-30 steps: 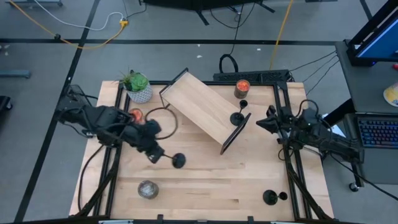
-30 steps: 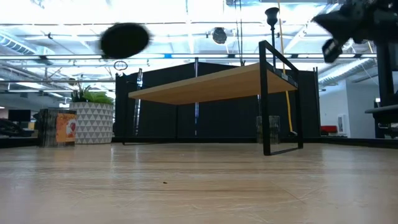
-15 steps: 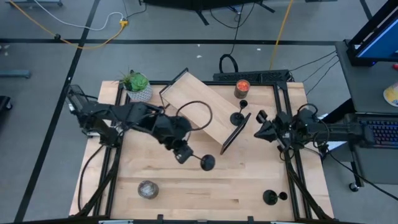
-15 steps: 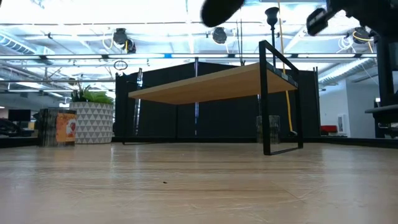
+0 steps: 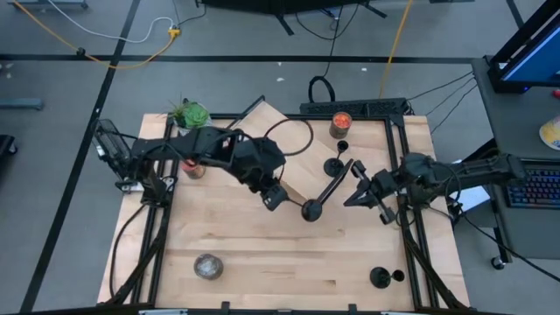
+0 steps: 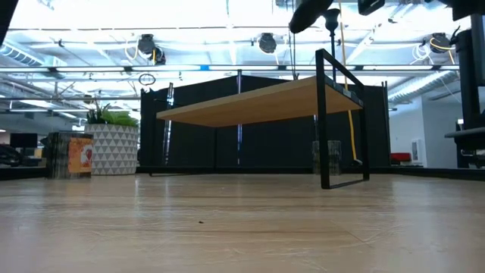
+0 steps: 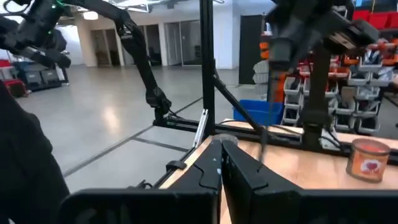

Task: Pick & Place candle stick holders
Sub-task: Put the left black candle holder on the shelf

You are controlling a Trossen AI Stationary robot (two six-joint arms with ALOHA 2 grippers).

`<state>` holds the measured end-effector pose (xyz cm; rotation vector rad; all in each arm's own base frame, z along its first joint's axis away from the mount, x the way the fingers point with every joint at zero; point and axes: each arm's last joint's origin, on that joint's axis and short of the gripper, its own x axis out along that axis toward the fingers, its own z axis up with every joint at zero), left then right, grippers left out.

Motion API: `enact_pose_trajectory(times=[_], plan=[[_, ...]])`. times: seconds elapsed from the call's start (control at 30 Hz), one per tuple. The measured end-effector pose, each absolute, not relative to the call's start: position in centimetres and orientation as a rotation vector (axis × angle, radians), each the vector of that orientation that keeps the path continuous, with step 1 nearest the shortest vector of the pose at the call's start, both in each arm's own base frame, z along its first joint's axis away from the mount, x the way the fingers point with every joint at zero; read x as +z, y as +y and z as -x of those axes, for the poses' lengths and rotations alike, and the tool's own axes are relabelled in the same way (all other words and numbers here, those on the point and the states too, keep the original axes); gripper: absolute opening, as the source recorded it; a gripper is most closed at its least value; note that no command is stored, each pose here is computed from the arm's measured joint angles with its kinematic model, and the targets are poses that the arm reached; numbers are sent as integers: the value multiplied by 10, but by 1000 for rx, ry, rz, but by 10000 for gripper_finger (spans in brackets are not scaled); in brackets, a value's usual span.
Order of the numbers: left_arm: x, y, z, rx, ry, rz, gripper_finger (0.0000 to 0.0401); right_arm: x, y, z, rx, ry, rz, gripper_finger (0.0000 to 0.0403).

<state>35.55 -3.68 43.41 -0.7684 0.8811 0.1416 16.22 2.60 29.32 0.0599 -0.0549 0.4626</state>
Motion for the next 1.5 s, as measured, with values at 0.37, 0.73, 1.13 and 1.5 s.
enact_pose_trajectory(times=[0.37,0.73,1.13,1.5], plan=[[438,-20,-362,131,801,744,14,311,35,-190,311,-4,62,23],[436,-27,-364,101,812,693,14,348,40,-221,261,169,150,93],[436,-57,-364,99,785,633,14,368,58,-258,274,299,119,127],[438,-89,-360,115,739,630,14,374,86,-278,256,320,132,137]])
